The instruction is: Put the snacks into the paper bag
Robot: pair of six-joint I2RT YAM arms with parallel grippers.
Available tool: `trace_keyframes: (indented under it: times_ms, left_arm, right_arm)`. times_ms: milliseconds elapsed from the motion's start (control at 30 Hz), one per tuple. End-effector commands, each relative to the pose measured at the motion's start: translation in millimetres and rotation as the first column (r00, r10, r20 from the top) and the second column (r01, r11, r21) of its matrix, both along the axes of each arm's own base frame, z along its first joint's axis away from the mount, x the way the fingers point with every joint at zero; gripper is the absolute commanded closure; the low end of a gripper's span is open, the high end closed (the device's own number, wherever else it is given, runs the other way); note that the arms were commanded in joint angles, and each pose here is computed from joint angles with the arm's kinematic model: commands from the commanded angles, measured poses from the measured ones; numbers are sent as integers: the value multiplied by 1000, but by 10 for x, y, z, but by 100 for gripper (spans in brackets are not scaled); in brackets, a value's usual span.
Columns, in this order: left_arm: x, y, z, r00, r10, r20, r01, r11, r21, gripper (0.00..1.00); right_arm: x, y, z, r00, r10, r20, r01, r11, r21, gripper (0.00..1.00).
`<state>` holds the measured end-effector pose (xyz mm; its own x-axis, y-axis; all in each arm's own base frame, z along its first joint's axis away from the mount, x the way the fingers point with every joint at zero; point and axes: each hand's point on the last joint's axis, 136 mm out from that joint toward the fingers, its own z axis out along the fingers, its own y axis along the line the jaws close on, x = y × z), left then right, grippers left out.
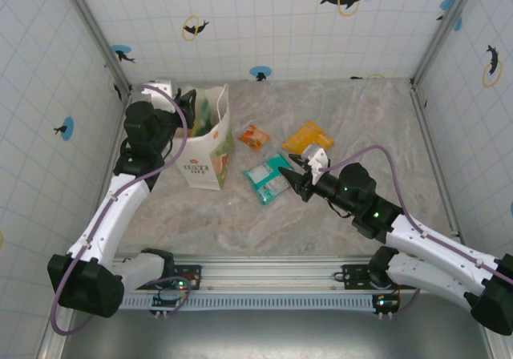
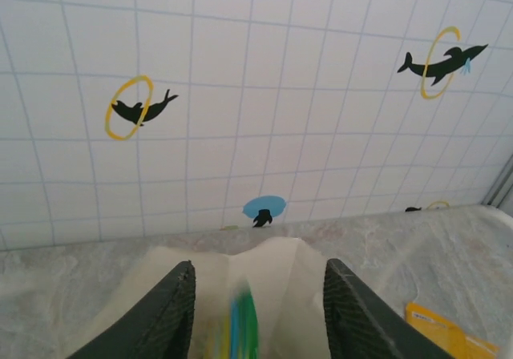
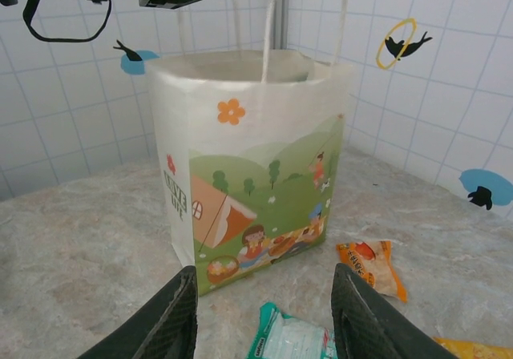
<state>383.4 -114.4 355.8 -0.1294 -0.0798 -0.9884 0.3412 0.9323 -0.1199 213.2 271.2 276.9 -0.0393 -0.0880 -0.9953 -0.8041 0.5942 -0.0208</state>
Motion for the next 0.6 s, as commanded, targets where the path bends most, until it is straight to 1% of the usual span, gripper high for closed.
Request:
trace_keyframes:
  times_ms: [0, 67, 167, 300, 467, 567]
  left_arm:
    - [-33, 33, 337, 998, 9, 65, -8, 1000, -22, 51]
    - [-70, -28, 433, 997, -29, 69, 31, 999, -31, 46]
    - [-165, -129, 565, 994, -99, 53, 102, 994, -45, 43]
    - [-366, -270, 622, 978, -208, 14, 208, 976, -61, 39]
    - [-670, -413, 471, 939, -334, -81, 326, 941, -93, 34]
    - [-894, -495, 276, 898, -412, -154, 397, 910, -119, 33]
  right_arm:
    - [57, -18, 32, 1000, -29, -6, 29, 999, 29, 53]
    - [72, -16, 11, 999, -35, -25, 35, 999, 26, 52]
    - [111, -24, -13, 997, -49, -67, 51, 998, 26, 51]
    - [182, -52, -63, 987, -68, -145, 73, 997, 30, 50]
    - [288, -69, -199, 960, -80, -269, 90, 996, 26, 50]
    - [380, -71, -317, 926, -98, -366, 107, 994, 3, 50]
